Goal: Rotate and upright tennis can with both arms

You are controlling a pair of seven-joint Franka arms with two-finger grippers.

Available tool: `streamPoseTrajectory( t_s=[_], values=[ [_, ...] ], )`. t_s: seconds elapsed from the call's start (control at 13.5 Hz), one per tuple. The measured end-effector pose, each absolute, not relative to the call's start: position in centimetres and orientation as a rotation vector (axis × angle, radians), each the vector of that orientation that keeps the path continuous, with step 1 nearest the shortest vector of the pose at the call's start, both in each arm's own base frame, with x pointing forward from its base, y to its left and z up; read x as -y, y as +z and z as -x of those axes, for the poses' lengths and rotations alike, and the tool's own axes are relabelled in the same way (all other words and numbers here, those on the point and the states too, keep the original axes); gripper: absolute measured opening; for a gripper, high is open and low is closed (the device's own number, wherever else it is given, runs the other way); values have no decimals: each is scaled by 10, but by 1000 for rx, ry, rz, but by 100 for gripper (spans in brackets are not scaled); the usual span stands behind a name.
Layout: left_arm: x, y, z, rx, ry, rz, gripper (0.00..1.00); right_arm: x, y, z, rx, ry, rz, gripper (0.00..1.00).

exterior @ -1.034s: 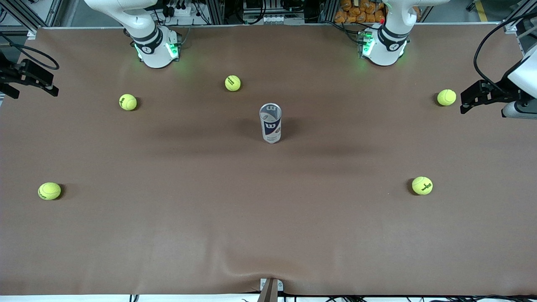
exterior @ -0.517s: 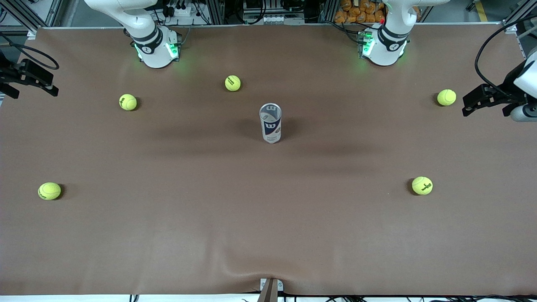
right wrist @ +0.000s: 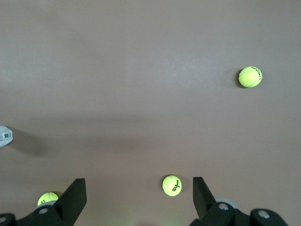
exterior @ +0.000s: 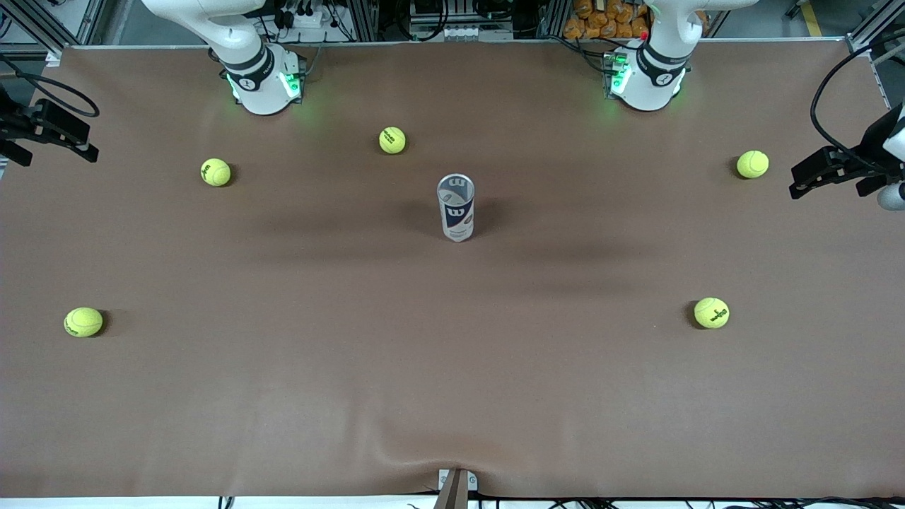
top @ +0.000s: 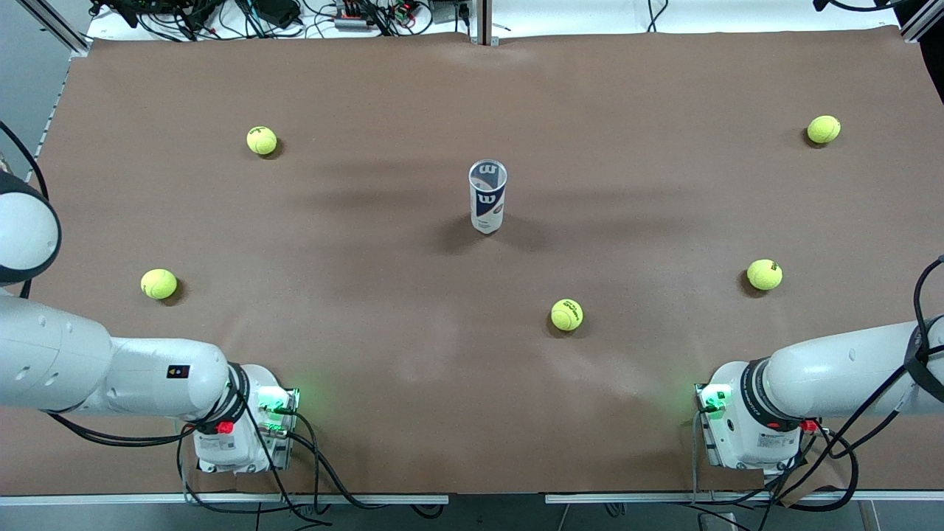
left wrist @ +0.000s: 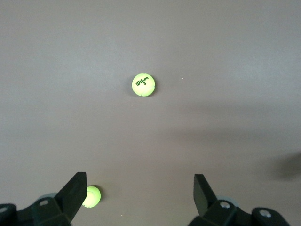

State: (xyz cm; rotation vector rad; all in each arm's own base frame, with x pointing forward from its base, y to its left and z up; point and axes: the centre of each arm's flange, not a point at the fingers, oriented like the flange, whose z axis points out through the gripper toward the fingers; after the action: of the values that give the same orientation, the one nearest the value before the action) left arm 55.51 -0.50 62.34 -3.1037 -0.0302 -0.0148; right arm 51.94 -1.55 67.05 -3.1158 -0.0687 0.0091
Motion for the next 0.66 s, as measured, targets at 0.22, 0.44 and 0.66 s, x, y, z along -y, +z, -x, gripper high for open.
streamPoseTrajectory(
  t_s=[0.22, 0.44, 0.66],
  values=[
    [5, 623, -555, 35, -15, 3104, 100, 15, 671, -519, 70, 9, 3116, 100],
    [6, 623, -555, 34, -15, 3104, 100, 15, 671, -519, 71, 7, 3116, 100],
    [9, 623, -555, 26, -15, 3104, 100, 15, 671, -519, 72, 7, 3116, 100]
  ],
)
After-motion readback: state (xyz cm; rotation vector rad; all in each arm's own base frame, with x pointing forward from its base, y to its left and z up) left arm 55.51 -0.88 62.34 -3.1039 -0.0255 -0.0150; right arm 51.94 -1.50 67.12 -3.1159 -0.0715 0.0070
